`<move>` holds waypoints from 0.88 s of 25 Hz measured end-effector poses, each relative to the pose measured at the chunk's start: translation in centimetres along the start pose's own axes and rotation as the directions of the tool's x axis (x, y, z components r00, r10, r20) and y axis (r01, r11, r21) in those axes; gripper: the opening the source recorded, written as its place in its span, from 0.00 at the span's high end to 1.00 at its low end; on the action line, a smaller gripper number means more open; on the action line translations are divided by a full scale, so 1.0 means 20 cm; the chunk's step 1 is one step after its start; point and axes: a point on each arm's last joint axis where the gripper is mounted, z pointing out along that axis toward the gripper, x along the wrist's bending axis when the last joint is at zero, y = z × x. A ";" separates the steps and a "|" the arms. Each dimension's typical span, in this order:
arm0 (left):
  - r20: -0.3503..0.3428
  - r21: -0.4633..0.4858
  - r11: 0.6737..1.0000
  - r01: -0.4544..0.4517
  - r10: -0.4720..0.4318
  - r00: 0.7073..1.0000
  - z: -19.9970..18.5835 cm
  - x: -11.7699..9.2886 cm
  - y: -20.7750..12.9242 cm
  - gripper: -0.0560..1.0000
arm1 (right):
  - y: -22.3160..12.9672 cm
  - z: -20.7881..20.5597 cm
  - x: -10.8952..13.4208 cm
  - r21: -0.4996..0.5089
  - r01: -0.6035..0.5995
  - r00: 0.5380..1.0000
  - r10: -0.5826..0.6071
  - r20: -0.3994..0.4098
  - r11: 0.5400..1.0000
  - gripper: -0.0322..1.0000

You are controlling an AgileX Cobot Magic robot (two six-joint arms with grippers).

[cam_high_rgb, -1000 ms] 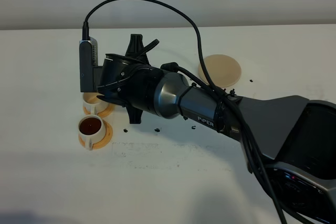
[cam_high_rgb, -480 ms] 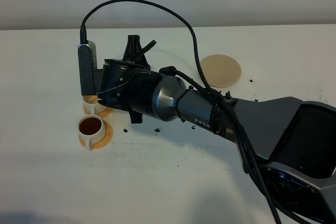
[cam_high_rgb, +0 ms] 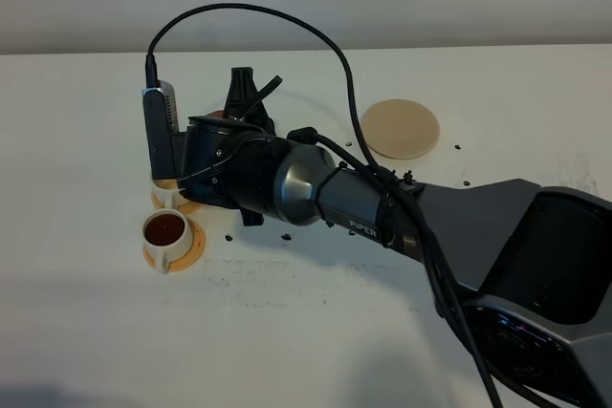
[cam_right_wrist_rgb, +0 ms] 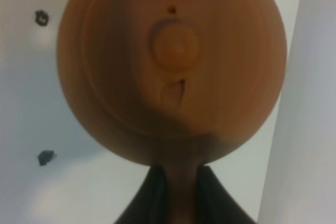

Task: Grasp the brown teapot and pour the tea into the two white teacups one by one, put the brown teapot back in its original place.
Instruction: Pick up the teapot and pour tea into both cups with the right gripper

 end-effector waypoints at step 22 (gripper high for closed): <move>0.000 0.000 1.000 0.000 0.000 1.000 0.00 0.00 0.00 0.42 | 0.02 -0.01 0.00 0.000 0.135 0.990 -0.135 0.030 0.991 0.87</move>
